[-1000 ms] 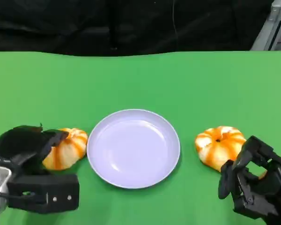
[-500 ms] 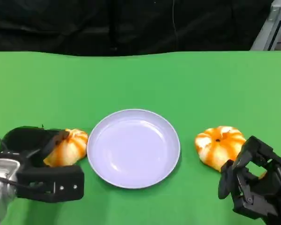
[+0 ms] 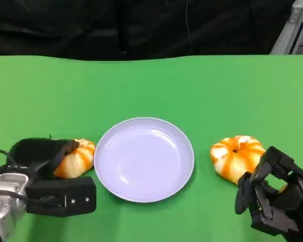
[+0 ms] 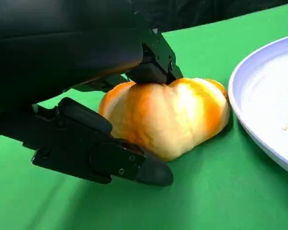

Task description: Grasp the bread from the table and place it into the plate.

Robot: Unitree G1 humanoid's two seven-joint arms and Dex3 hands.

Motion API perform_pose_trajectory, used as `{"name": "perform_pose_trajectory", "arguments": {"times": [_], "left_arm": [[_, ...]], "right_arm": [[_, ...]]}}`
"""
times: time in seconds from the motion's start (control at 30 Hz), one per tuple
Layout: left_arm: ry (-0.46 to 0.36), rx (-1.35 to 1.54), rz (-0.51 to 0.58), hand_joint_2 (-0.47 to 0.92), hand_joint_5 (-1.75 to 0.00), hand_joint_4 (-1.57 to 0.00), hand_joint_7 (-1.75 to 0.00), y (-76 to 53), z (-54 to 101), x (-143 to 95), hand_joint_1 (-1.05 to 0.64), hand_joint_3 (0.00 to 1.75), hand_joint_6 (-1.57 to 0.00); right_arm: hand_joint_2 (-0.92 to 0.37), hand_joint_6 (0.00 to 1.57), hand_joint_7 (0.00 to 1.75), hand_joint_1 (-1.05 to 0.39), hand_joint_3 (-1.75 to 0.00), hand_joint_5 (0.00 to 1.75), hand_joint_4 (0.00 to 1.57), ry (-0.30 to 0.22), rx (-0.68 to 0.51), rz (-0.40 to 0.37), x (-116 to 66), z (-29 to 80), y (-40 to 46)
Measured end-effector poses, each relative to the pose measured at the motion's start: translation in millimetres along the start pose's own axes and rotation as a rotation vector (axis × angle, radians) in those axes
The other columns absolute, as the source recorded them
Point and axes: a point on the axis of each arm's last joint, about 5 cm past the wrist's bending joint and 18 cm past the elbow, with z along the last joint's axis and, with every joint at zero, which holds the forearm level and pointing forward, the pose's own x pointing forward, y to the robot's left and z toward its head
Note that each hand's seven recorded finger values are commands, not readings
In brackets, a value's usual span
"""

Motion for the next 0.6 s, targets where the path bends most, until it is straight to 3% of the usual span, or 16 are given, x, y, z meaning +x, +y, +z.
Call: {"name": "perform_pose_trajectory", "arguments": {"times": [0.1,0.2,0.23,0.27,0.3,0.33,0.4,0.47,0.5,0.6], "left_arm": [[-0.001,-0.009,0.015,0.92,-0.09,-0.84,-0.05,-1.3,0.0,0.1,-0.21,0.38,-0.75],[-0.001,-0.042,0.031,0.92,-0.14,-0.97,-0.11,-2.0,-1.0,-0.6,-0.15,0.36,-0.9],[-0.002,-0.056,0.04,0.92,-1.0,-0.84,-0.54,-2.0,-1.5,-0.8,-0.1,0.32,-0.92],[-0.002,-0.08,0.059,0.92,-1.37,-0.75,-0.83,-1.9,-2.1,-1.4,-0.08,0.31,-0.85],[-0.005,-0.102,0.08,0.92,-1.55,-0.7,-0.98,-2.0,-2.6,-2.1,-0.07,0.3,-0.82],[-0.01,-0.115,0.096,0.92,-1.67,-0.71,-1.21,-2.0,-2.6,-2.5,-0.09,0.19,-0.72],[-0.014,-0.124,0.123,0.9,-1.73,-0.71,-1.24,0.7,-1.5,-2.3,-0.09,0.07,-0.7],[-0.018,-0.12,0.154,0.91,-1.74,-0.71,-1.4,6.0,1.3,-1.2,-0.07,0.02,-0.62],[-0.019,-0.118,0.172,0.91,-1.74,-0.72,-1.38,9.2,2.6,-0.6,-0.05,0.1,-0.64],[-0.026,-0.132,0.221,0.9,-1.75,-0.72,-1.68,20.3,1.6,-3.0,-0.05,0.23,-0.52]], "right_arm": [[-0.45,0.7,1.63,-0.15,-1.3,1.75,0.88,0.0,0.0,0.0,0.0,0.0,0.0],[-0.45,0.7,1.63,-0.15,-1.29,1.75,0.88,0.0,0.001,0.0,0.0,0.0,-0.1],[-0.45,0.7,1.63,-0.14,-1.29,1.75,0.88,0.0,0.001,0.0,0.0,0.0,-0.1],[-0.45,0.7,1.63,-0.14,-1.29,1.75,0.88,-0.001,0.001,0.0,0.0,0.0,0.0],[-0.45,0.7,1.63,-0.14,-1.29,1.75,0.88,0.0,0.001,0.0,-0.1,0.0,0.0],[-0.45,0.71,1.62,-0.14,-1.29,1.75,0.88,0.0,0.001,0.0,-0.1,0.0,0.0],[-0.45,0.71,1.62,-0.14,-1.29,1.75,0.89,-0.001,0.002,0.0,-0.1,0.1,0.0],[-0.44,0.71,1.62,-0.14,-1.3,1.75,0.89,-0.001,0.003,0.0,0.0,0.1,0.0],[-0.44,0.71,1.62,-0.14,-1.3,1.75,0.89,-0.001,0.003,0.0,0.0,0.2,0.0],[-0.45,0.71,1.62,-0.15,-1.3,1.75,0.89,-0.001,0.003,-0.001,-0.1,0.1,-0.2]]}}
